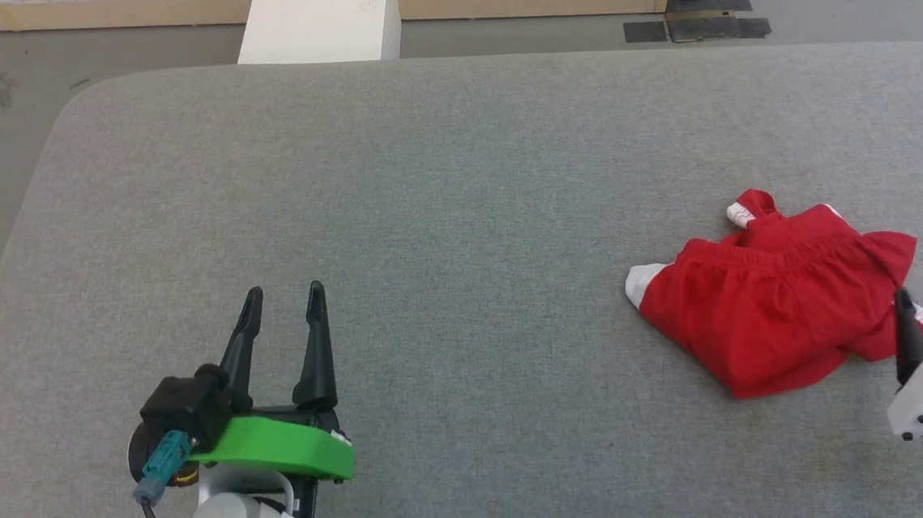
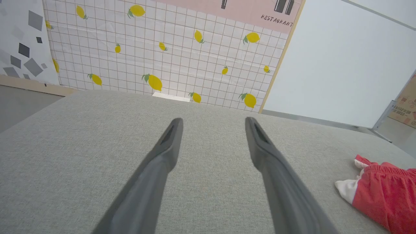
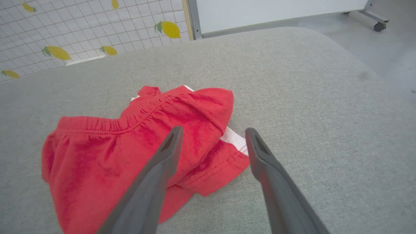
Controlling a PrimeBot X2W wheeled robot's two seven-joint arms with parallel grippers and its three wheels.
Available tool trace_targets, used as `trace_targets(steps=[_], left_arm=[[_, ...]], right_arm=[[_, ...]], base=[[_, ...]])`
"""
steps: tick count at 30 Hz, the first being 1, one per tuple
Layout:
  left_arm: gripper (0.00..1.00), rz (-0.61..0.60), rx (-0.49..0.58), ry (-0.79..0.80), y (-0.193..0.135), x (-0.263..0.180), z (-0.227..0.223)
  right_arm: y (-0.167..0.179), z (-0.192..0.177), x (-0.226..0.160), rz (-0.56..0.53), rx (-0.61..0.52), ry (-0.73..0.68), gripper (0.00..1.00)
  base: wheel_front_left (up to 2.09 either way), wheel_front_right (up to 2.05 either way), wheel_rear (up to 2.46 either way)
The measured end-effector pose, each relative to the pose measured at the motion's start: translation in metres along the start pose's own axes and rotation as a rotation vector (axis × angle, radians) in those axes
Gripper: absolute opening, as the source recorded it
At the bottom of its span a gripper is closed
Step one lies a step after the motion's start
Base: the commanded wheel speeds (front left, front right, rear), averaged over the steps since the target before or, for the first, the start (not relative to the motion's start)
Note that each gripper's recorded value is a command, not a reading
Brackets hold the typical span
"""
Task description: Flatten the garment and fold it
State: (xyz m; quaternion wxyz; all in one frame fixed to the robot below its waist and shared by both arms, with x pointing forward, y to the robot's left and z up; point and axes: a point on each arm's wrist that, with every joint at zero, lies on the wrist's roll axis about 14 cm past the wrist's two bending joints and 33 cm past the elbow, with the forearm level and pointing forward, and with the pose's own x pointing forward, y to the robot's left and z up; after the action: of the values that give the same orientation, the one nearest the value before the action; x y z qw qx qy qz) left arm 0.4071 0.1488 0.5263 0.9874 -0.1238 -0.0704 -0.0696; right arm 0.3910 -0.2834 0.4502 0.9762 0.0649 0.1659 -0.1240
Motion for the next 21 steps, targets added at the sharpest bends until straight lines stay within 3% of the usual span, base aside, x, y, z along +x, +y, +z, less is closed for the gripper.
trace_targets(steps=[3,8,15,21], left_arm=[[1.00,-0.004,0.000,-0.002,-0.001,0.000,0.001],[1.00,-0.008,-0.002,0.001,-0.003,-0.001,0.000],[1.00,-0.009,-0.005,0.014,-0.003,0.000,-0.005],[1.00,0.003,-0.007,0.024,0.002,0.001,-0.009]], right_arm=[[0.014,0.022,-0.008,0.046,-0.037,-0.127,1.00],[0.071,0.037,-0.019,0.211,-0.091,-0.200,1.00],[0.123,0.013,0.000,0.328,-0.195,-0.022,1.00],[0.143,-0.021,0.028,0.339,-0.327,0.223,1.00]], base=[[0.00,0.00,0.00],[0.00,0.00,0.00],[0.00,0.00,0.00],[0.00,0.00,0.00]])
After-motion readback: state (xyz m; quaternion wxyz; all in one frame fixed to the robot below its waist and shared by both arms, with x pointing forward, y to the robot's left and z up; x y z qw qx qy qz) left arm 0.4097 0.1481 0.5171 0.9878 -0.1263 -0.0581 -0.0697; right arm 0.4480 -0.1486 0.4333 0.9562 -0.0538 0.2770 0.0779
